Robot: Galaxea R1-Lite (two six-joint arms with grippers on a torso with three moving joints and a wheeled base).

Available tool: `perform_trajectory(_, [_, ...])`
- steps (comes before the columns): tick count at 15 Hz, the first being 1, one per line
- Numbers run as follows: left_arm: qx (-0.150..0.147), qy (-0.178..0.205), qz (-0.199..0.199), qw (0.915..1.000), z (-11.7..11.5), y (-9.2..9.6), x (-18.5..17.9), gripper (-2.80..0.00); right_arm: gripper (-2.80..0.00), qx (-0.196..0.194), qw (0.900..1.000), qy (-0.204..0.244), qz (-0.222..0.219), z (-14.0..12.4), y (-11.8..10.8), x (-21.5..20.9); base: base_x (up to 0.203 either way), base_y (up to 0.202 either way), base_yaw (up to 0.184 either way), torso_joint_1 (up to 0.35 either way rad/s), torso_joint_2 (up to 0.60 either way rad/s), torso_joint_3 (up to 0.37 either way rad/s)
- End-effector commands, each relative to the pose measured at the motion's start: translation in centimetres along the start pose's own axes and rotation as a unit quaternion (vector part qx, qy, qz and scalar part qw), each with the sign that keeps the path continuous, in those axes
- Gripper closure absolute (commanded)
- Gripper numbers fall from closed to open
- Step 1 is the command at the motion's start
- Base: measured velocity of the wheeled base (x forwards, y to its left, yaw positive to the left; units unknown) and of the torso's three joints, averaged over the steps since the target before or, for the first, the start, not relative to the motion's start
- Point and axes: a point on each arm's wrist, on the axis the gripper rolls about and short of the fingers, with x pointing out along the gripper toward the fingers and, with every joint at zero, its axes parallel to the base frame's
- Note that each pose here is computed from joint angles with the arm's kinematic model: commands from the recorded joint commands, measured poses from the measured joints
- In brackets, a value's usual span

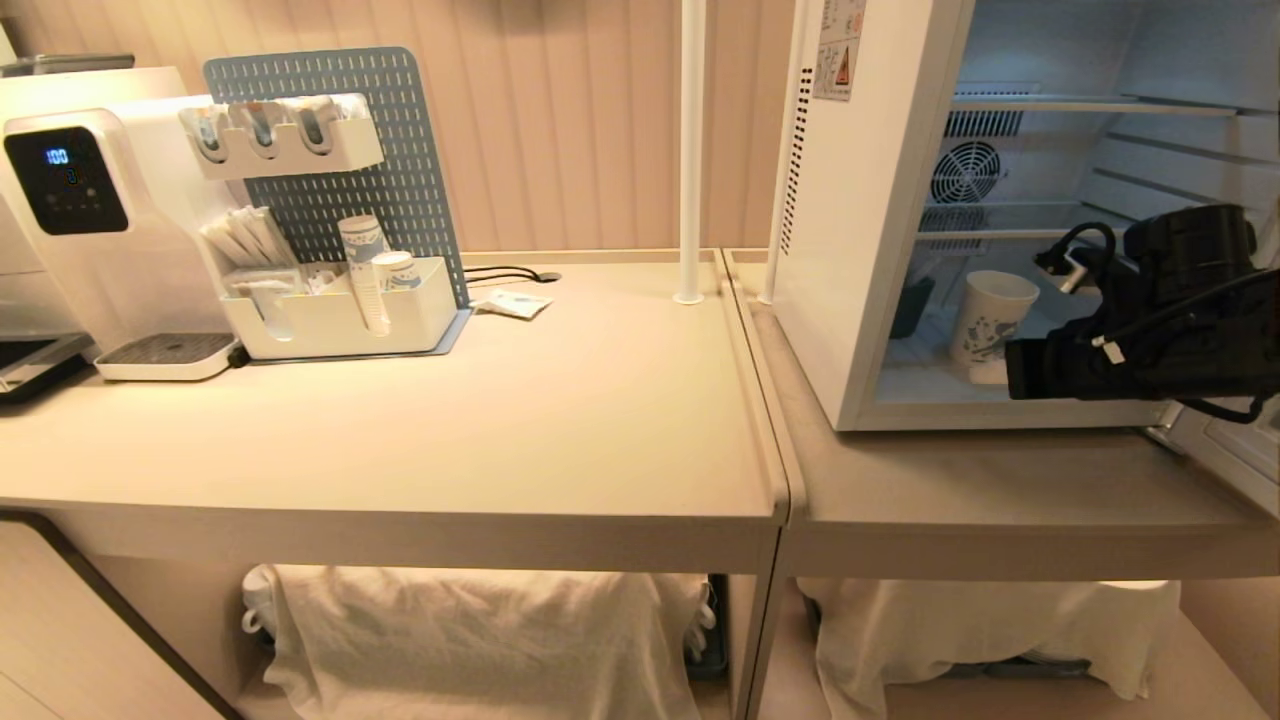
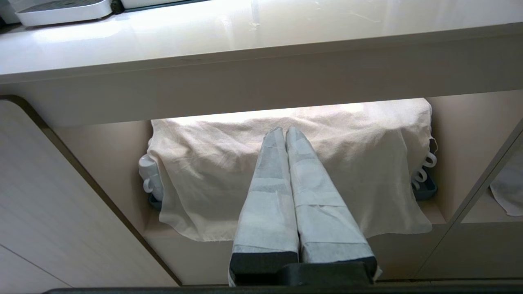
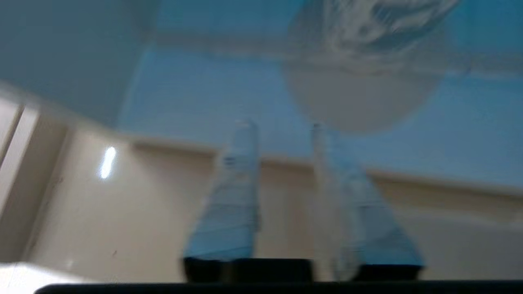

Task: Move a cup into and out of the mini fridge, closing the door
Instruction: Take the paper cup out of the freezer

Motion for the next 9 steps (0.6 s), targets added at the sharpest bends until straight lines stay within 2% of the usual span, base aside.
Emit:
perform_trajectory(1, [0.000,0.000,0.000,1.0000,0.00,0.00,0.00,0.00,-2.80,0.004,1.000,-0.001,-0.007,-0.29,-0.53,0.24,0.000,0.000,0.000,0.000,0.00,0.000])
perform_trajectory(6, [0.000,0.000,0.000,1.0000,0.00,0.00,0.00,0.00,-2.80,0.004,1.000,0.007,-0.014,-1.14,-0.87,-0.48,0.000,0.000,0.000,0.000,0.00,0.000])
perform_trajectory(9, [0.000,0.000,0.000,1.0000,0.00,0.00,0.00,0.00,-2.80,0.000,1.000,-0.020,-0.020,-0.71,-1.22,-0.25,0.000,0.000,0.000,0.000,0.00,0.000])
